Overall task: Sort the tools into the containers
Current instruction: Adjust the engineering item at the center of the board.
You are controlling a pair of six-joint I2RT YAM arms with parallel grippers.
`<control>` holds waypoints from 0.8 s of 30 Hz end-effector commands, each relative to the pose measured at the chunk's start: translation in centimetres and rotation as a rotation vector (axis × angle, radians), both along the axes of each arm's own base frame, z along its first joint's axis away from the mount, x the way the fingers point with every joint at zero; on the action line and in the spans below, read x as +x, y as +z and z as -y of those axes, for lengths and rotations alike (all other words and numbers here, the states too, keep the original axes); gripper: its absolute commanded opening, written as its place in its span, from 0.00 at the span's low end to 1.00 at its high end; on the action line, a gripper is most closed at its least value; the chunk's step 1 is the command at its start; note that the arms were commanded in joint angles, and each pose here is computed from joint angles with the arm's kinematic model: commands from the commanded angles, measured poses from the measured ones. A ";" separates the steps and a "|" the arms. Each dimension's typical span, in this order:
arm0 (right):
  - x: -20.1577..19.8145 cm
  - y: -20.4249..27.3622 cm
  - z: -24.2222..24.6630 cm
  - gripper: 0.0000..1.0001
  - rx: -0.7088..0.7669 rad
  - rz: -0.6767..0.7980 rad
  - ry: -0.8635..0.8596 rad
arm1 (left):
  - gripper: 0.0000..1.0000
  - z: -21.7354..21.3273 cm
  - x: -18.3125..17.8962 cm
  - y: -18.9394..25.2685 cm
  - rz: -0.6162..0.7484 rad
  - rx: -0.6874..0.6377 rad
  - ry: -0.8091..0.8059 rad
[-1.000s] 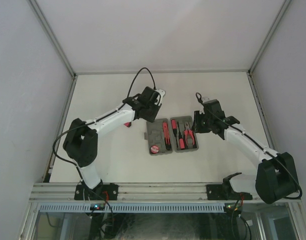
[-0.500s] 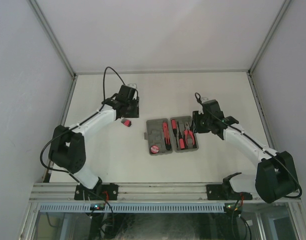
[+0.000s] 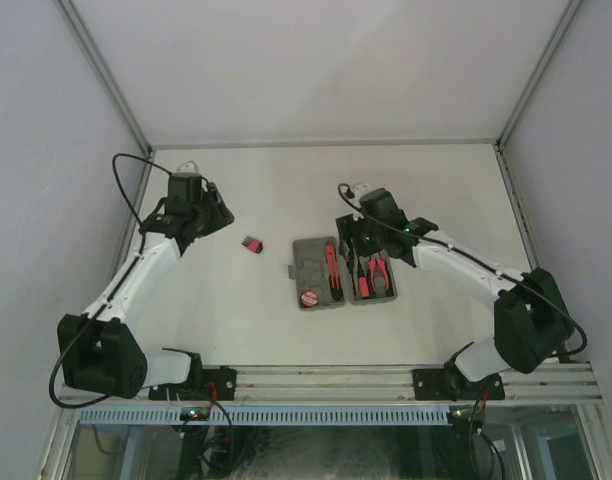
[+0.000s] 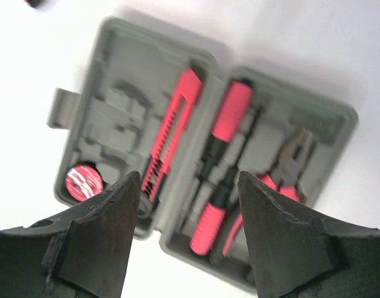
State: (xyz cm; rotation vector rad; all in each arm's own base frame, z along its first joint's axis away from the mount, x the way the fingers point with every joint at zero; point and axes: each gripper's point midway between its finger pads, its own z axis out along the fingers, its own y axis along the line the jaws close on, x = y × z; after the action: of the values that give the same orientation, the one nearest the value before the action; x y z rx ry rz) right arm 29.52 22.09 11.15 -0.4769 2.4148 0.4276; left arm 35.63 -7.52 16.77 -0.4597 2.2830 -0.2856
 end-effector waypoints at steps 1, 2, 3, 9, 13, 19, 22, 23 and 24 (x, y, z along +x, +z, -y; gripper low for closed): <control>2.2 3.1 -4.7 0.64 0.010 0.134 0.130 | 0.54 -1.1 -0.6 -0.6 -0.011 -0.056 0.059; 2.3 3.3 -5.6 0.64 0.010 0.138 0.150 | 0.54 -1.3 -0.7 -1.0 -0.023 -0.057 0.070; 2.3 3.8 -6.4 0.64 0.014 0.146 0.163 | 0.55 -1.3 -0.7 -1.4 -0.036 -0.059 0.078; 2.6 5.0 -5.8 0.62 0.042 0.152 0.015 | 0.60 -0.6 0.2 -3.6 -0.133 -0.087 0.129; 2.2 4.9 -3.2 0.61 0.081 0.132 -0.084 | 0.68 0.2 0.9 -4.8 -0.186 -0.035 0.170; 0.9 4.8 0.7 0.61 0.145 0.137 -0.190 | 0.71 2.3 2.1 -7.2 -0.270 -0.066 0.193; 0.3 4.6 2.1 0.61 0.170 0.131 -0.218 | 0.71 3.1 2.8 -8.1 -0.293 -0.077 0.211; 0.2 4.6 2.5 0.61 0.176 0.132 -0.224 | 0.71 3.3 3.0 -8.3 -0.297 -0.077 0.217; 0.1 4.5 2.9 0.61 0.178 0.130 -0.231 | 0.72 3.5 3.2 -8.5 -0.300 -0.079 0.222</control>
State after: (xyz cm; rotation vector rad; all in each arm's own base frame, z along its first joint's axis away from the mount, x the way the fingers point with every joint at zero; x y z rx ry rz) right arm 29.19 19.62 13.95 -0.2227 2.3164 0.4233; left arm 36.64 -10.00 6.96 -0.7661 2.5503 -0.1796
